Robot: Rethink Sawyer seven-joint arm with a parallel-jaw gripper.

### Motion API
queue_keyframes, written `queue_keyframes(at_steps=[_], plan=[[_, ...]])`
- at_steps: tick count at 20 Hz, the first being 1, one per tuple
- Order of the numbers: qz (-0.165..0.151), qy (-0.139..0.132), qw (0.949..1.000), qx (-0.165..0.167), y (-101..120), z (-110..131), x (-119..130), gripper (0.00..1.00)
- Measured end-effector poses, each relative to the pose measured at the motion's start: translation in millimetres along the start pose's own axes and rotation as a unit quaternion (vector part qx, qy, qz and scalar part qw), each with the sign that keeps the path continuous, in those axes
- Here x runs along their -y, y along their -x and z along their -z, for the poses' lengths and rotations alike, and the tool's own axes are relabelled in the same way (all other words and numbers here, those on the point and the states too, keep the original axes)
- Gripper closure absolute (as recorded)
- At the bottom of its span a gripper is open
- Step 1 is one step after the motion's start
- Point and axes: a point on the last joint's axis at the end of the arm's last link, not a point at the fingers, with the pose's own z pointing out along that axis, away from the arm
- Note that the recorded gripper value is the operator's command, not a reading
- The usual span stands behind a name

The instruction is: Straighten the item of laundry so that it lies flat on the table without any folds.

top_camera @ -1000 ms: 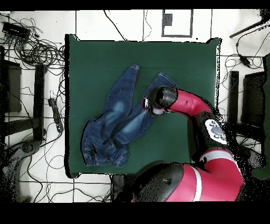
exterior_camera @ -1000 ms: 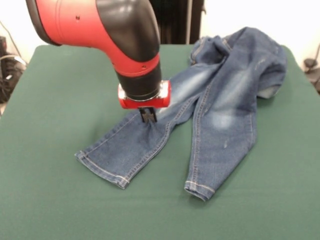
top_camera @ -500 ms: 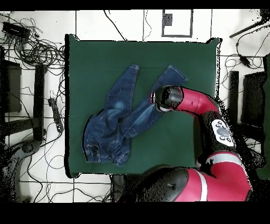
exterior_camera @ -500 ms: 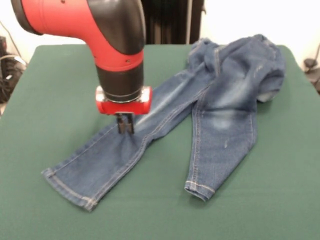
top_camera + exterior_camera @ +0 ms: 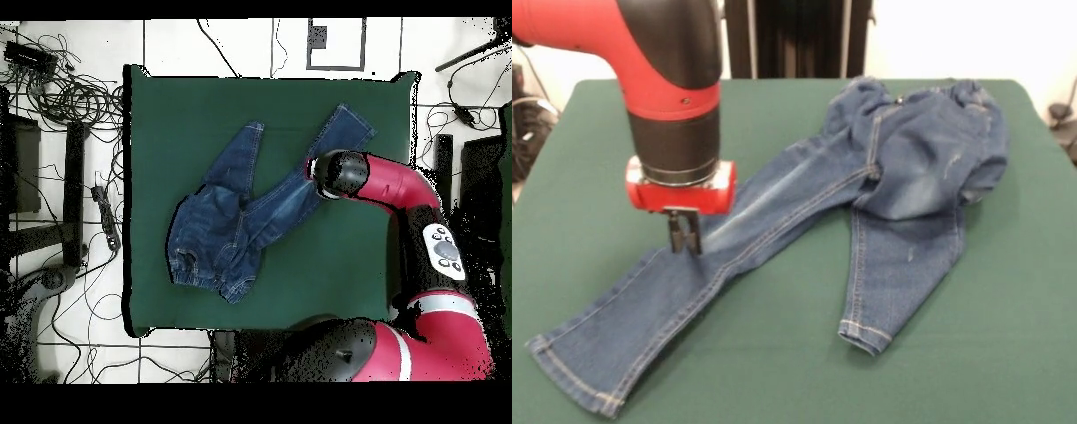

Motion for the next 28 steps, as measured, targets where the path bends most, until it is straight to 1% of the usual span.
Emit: queue_keyframes(at_steps=[3, 4, 5, 11, 14, 15, 20, 28], plan=[[-0.009, -0.003, 0.9999, 0.009, 7, -1, 13, 1.00], [-0.012, -0.004, 0.9998, 0.014, 9, -3, 19, 1.00], [-0.019, -0.005, 0.9996, 0.021, 11, -11, 28, 1.00], [-0.024, -0.004, 0.9992, 0.030, 12, -29, 33, 1.00], [-0.024, -0.005, 0.9992, 0.032, 13, -28, 32, 1.00], [-0.024, -0.005, 0.9992, 0.033, 13, -29, 32, 0.00], [-0.024, -0.007, 0.9989, 0.040, 17, -29, 34, 0.00], [-0.024, -0.007, 0.9988, 0.041, 17, -30, 34, 0.00]])
